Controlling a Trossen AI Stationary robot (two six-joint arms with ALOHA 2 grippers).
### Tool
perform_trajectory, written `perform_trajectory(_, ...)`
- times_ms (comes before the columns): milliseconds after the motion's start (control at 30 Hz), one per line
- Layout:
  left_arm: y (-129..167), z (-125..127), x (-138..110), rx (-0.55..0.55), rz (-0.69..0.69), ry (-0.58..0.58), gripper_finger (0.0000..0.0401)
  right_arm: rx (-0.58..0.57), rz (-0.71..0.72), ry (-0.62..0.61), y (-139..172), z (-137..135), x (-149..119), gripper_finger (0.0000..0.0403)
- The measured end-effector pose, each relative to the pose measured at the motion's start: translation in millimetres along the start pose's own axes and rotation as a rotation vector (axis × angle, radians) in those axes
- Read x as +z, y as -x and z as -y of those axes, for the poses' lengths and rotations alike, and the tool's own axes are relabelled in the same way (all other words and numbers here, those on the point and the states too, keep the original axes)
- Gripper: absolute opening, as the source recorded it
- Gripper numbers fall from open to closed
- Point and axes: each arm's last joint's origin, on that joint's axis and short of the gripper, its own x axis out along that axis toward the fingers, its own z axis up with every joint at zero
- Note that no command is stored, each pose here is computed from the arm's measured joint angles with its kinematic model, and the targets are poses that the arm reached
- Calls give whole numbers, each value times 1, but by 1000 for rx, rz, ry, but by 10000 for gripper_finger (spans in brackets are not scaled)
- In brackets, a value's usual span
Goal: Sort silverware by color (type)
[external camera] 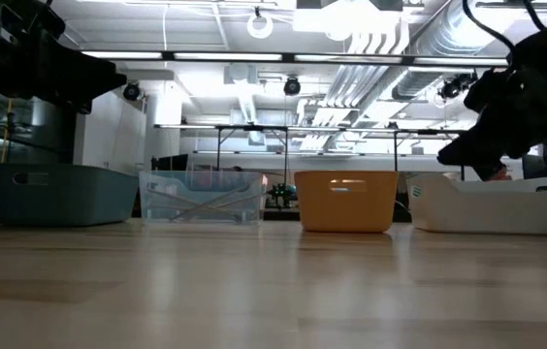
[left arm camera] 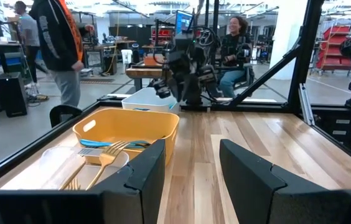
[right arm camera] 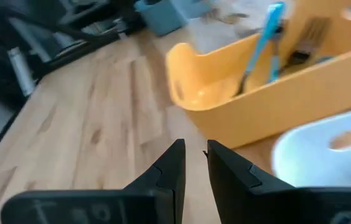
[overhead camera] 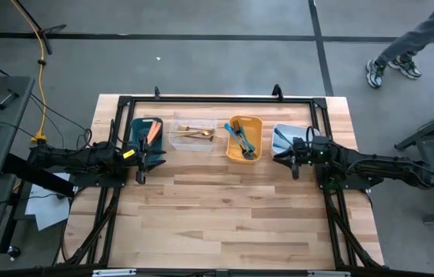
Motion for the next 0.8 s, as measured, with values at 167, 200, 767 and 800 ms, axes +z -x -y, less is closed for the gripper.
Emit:
perform_trajectory(167, 0, 0, 0, 1, 1, 0, 145, -61, -2, -24, -1, 2, -1, 61)
perform_trajectory(200, 0, 0, 0, 1, 1, 1, 145, -68, -1, -22, -1, 2, -1, 61)
perform_trajectory(767, 0, 0, 0, 1, 1, 1, 145, -72, -1, -22, -1, 3, -1, 61)
perform_trajectory(800, 0, 0, 0, 1, 1, 0, 145, -72, 0, -22, 0, 2, -1, 61)
